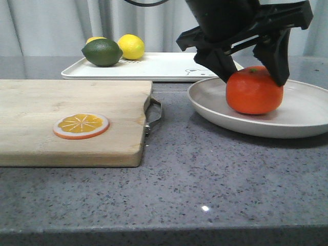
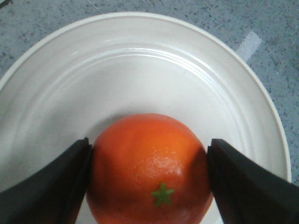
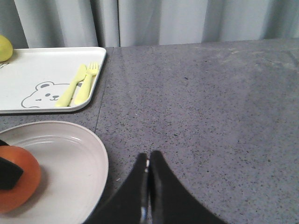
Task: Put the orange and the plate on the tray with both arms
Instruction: 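Set the orange on the plate, open the left gripper and withdraw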
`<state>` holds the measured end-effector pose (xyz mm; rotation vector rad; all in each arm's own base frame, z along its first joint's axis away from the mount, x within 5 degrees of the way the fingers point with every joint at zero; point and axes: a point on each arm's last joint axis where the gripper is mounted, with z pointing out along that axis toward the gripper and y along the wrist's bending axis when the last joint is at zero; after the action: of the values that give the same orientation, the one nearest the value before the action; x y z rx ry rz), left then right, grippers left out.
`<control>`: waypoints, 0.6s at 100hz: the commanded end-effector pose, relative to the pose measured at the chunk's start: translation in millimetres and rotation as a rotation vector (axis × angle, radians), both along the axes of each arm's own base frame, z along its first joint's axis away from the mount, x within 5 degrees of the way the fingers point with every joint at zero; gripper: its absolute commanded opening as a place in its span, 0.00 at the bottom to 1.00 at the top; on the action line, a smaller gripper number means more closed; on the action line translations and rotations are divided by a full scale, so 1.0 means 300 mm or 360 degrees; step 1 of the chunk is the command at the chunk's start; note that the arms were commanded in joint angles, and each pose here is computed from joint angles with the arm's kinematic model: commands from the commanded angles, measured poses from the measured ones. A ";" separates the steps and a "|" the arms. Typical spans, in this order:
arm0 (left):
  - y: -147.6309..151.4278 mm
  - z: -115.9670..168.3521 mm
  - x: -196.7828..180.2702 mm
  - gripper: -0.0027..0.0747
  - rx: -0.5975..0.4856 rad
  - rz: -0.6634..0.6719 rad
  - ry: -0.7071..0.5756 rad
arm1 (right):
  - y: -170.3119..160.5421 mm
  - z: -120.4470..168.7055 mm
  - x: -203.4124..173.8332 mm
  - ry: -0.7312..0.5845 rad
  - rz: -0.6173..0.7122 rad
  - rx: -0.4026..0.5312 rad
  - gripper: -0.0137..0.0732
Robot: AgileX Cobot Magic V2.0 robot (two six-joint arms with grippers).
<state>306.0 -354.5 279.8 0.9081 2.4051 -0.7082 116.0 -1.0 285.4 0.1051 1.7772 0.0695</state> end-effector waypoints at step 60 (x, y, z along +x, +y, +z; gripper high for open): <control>0.018 0.175 -0.037 0.73 -0.0196 0.0007 -0.0136 | 0.001 0.061 0.010 -0.0167 0.0006 -0.0008 0.09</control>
<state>305.7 -354.1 282.0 0.9063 2.3993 -0.7103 116.0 -1.0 285.4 0.1051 1.7772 0.0695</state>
